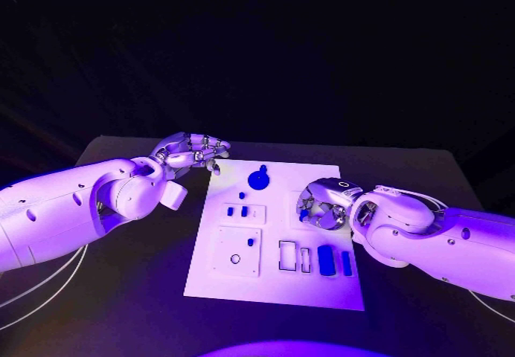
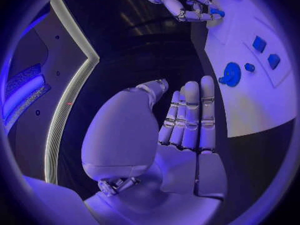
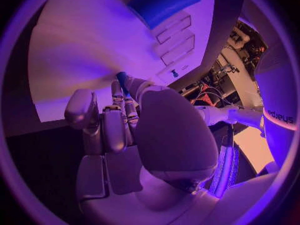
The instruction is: Assemble the parts on the task board
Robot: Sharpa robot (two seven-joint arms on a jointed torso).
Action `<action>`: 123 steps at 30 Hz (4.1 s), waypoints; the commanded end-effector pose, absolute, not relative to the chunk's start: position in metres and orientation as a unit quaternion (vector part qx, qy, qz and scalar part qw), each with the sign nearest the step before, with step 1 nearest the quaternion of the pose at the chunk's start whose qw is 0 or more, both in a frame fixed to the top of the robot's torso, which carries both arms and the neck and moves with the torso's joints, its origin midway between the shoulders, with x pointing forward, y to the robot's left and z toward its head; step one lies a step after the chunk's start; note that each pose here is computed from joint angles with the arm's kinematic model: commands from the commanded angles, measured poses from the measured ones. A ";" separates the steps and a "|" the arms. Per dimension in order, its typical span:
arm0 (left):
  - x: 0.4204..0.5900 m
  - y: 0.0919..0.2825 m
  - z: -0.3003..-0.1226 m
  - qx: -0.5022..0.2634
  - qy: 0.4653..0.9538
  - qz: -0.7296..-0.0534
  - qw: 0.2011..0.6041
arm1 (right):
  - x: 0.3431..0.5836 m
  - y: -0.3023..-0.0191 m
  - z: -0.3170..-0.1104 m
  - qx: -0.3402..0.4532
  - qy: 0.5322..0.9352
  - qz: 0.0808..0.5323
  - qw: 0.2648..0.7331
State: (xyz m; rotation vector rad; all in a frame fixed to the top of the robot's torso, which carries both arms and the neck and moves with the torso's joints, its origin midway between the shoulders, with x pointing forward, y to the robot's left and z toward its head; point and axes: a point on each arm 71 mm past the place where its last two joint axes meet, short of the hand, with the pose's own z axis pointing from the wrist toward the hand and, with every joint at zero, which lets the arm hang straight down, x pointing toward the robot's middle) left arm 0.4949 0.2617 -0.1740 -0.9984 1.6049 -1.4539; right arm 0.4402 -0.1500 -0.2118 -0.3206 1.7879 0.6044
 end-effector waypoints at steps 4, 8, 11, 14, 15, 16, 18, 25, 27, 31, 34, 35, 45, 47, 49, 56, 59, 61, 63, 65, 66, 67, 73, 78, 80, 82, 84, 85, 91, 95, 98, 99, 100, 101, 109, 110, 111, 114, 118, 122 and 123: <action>0.495 0.260 -0.173 -0.387 0.625 -0.573 0.363 | 0.438 -0.151 -0.206 -0.113 0.741 0.280 0.600; 0.495 0.261 -0.174 -0.387 0.624 -0.572 0.364 | 0.435 -0.153 -0.198 -0.096 0.731 0.298 0.607; 0.496 0.261 -0.174 -0.388 0.624 -0.572 0.365 | 0.432 -0.154 -0.189 -0.086 0.723 0.310 0.611; 0.496 0.261 -0.174 -0.388 0.624 -0.571 0.365 | 0.428 -0.153 -0.178 -0.079 0.714 0.325 0.615; 0.496 0.261 -0.174 -0.388 0.624 -0.571 0.365 | 0.426 -0.153 -0.175 -0.077 0.711 0.330 0.616; 0.496 0.261 -0.174 -0.388 0.624 -0.571 0.365 | 0.425 -0.152 -0.173 -0.074 0.708 0.336 0.617; 0.497 0.261 -0.174 -0.388 0.624 -0.571 0.365 | 0.422 -0.149 -0.170 -0.071 0.703 0.347 0.616; 0.498 0.260 -0.176 -0.388 0.624 -0.572 0.365 | 0.412 -0.115 -0.166 -0.080 0.695 0.398 0.594; 0.498 0.258 -0.176 -0.387 0.624 -0.572 0.364 | 0.409 -0.104 -0.168 -0.087 0.694 0.409 0.586; 0.499 0.258 -0.177 -0.388 0.624 -0.572 0.365 | 0.403 -0.078 -0.175 -0.104 0.694 0.430 0.568; 0.499 0.257 -0.177 -0.388 0.623 -0.572 0.365 | 0.398 -0.062 -0.181 -0.116 0.695 0.442 0.555; 0.499 0.256 -0.177 -0.388 0.623 -0.573 0.365 | 0.397 -0.057 -0.182 -0.120 0.696 0.445 0.551; 0.500 0.251 -0.177 -0.386 0.624 -0.576 0.361 | 0.387 -0.026 -0.206 -0.156 0.715 0.446 0.515; 0.500 0.250 -0.177 -0.386 0.624 -0.576 0.361 | 0.386 -0.024 -0.212 -0.168 0.725 0.436 0.506; 0.500 0.250 -0.178 -0.386 0.624 -0.576 0.360 | 0.386 -0.024 -0.218 -0.179 0.735 0.425 0.497; 0.500 0.249 -0.178 -0.385 0.625 -0.577 0.358 | 0.384 -0.024 -0.226 -0.207 0.748 0.399 0.489; 0.500 0.249 -0.178 -0.385 0.625 -0.577 0.358 | 0.382 -0.024 -0.228 -0.218 0.753 0.391 0.483; 0.500 0.249 -0.178 -0.385 0.625 -0.577 0.358 | 0.380 -0.024 -0.229 -0.225 0.756 0.385 0.479; 0.500 0.249 -0.178 -0.385 0.625 -0.577 0.358 | 0.379 -0.023 -0.229 -0.228 0.757 0.383 0.478; 0.500 0.249 -0.178 -0.385 0.625 -0.577 0.358 | 0.378 -0.023 -0.230 -0.231 0.757 0.380 0.478; 0.500 0.249 -0.178 -0.385 0.625 -0.577 0.358 | 0.378 -0.023 -0.230 -0.231 0.757 0.379 0.479; 0.500 0.249 -0.178 -0.385 0.625 -0.577 0.358 | 0.378 -0.023 -0.230 -0.231 0.758 0.378 0.479; 0.500 0.249 -0.178 -0.385 0.626 -0.577 0.357 | 0.380 -0.024 -0.230 -0.232 0.757 0.366 0.489; 0.500 0.249 -0.178 -0.386 0.626 -0.576 0.357 | 0.380 -0.023 -0.231 -0.226 0.753 0.364 0.500; 0.500 0.249 -0.178 -0.386 0.626 -0.576 0.357 | 0.380 -0.023 -0.231 -0.224 0.752 0.364 0.502; 0.500 0.249 -0.178 -0.386 0.626 -0.576 0.357 | 0.380 -0.023 -0.231 -0.221 0.751 0.364 0.504; 0.500 0.249 -0.178 -0.386 0.626 -0.576 0.357 | 0.380 -0.023 -0.231 -0.220 0.750 0.364 0.506; 0.500 0.250 -0.178 -0.386 0.626 -0.576 0.357 | 0.380 -0.023 -0.231 -0.219 0.750 0.364 0.506; 0.500 0.250 -0.178 -0.386 0.627 -0.575 0.356 | 0.381 -0.023 -0.231 -0.215 0.749 0.362 0.511; 0.500 0.250 -0.178 -0.386 0.628 -0.575 0.355 | 0.381 -0.023 -0.232 -0.215 0.751 0.359 0.510; 0.499 0.250 -0.178 -0.386 0.628 -0.575 0.355 | 0.381 -0.022 -0.233 -0.221 0.755 0.354 0.505; 0.499 0.250 -0.178 -0.386 0.628 -0.575 0.355 | 0.381 -0.022 -0.233 -0.224 0.757 0.352 0.503; 0.499 0.250 -0.178 -0.386 0.628 -0.575 0.355 | 0.380 -0.021 -0.234 -0.226 0.758 0.351 0.502; 0.499 0.250 -0.178 -0.386 0.628 -0.575 0.355 | 0.380 -0.021 -0.234 -0.228 0.758 0.350 0.501; 0.499 0.249 -0.178 -0.385 0.628 -0.575 0.355 | 0.375 -0.013 -0.238 -0.241 0.760 0.355 0.488; 0.499 0.249 -0.178 -0.385 0.628 -0.576 0.354 | 0.375 -0.012 -0.239 -0.241 0.760 0.357 0.486; 0.499 0.249 -0.178 -0.385 0.628 -0.576 0.354 | 0.374 -0.012 -0.240 -0.241 0.761 0.358 0.485; 0.499 0.249 -0.178 -0.385 0.628 -0.576 0.354 | 0.373 -0.011 -0.242 -0.242 0.762 0.360 0.480; 0.499 0.249 -0.178 -0.385 0.629 -0.576 0.353 | 0.373 -0.011 -0.243 -0.240 0.762 0.360 0.482; 0.499 0.249 -0.178 -0.385 0.629 -0.576 0.353 | 0.374 -0.013 -0.242 -0.233 0.759 0.361 0.489; 0.499 0.249 -0.178 -0.385 0.629 -0.576 0.353 | 0.375 -0.013 -0.242 -0.232 0.758 0.361 0.491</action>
